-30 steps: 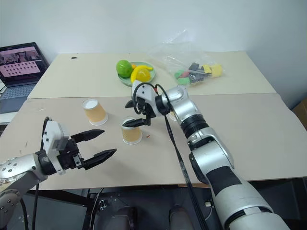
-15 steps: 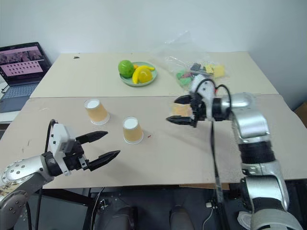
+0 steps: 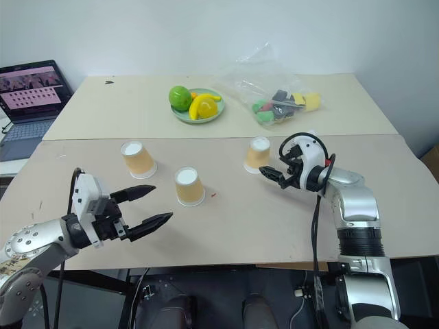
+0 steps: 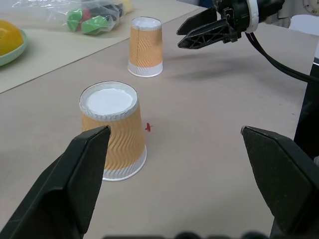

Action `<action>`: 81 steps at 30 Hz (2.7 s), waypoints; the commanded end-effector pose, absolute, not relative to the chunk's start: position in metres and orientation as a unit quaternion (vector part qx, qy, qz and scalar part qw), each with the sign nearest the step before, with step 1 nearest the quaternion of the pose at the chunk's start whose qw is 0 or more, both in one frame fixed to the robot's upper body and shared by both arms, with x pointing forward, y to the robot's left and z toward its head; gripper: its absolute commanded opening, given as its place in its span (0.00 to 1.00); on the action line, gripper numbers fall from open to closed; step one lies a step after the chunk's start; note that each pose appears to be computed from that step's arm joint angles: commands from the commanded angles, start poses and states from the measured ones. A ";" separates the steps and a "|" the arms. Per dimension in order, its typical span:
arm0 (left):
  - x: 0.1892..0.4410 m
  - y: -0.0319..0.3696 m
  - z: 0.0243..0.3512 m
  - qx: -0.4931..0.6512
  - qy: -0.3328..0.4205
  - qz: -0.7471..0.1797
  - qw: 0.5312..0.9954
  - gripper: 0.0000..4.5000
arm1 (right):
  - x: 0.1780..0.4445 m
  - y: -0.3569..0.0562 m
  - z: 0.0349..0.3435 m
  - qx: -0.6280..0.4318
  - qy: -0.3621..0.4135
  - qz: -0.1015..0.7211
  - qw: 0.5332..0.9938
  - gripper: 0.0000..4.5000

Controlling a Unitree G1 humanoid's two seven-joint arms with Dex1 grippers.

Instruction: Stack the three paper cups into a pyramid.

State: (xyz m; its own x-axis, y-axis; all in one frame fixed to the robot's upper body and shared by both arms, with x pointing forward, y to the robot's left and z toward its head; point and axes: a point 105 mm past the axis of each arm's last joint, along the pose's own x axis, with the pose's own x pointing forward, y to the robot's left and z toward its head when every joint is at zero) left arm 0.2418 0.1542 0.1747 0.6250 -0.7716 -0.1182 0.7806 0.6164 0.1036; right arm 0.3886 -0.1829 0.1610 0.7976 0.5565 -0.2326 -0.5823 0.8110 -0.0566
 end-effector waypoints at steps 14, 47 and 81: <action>0.235 0.154 0.190 0.085 0.000 -0.418 0.904 1.00 | 0.429 -0.147 0.186 -0.092 0.045 0.336 0.936 0.99; 0.232 0.153 0.184 0.084 0.011 -0.417 0.905 1.00 | 0.410 -0.116 0.206 -0.152 -0.003 0.501 0.852 0.68; 0.229 0.153 0.187 0.089 0.013 -0.408 0.908 1.00 | 0.378 -0.055 0.156 -0.169 0.075 0.666 0.723 0.68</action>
